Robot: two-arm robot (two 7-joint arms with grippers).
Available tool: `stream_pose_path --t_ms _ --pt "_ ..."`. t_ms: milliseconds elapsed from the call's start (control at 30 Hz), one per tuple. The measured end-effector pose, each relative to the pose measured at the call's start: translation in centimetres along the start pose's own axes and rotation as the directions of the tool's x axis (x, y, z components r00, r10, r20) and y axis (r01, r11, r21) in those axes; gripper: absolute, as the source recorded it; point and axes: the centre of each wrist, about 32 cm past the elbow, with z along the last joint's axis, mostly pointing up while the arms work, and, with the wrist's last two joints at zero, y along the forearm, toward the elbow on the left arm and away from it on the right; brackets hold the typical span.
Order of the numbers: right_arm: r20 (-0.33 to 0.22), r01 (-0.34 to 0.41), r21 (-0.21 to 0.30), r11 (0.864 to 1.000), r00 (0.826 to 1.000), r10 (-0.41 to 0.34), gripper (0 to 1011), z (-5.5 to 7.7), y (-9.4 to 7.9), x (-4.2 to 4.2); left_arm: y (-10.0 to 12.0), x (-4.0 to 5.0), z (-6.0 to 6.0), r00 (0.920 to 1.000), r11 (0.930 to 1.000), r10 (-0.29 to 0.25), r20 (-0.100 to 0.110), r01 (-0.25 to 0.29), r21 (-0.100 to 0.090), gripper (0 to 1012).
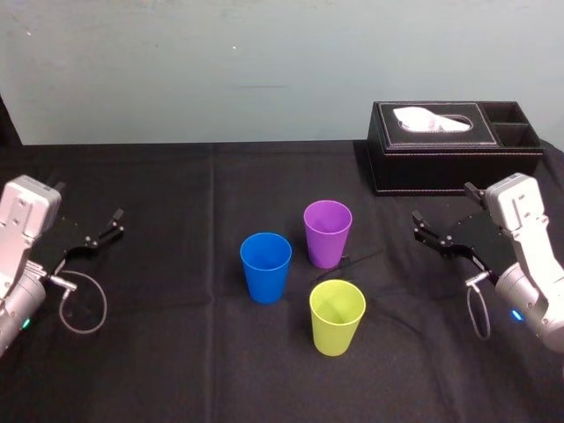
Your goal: Stack the three plastic cups sequentially using one hand.
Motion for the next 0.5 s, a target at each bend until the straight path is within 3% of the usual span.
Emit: stream_pose_path --t_ms 500 --pt "0.000 0.000 0.000 1.000 1.000 0.000 1003 0.00 0.00 0.00 0.00 0.00 0.00 1.0000 1.0000 0.000 0.000 0.000 0.000 1010"
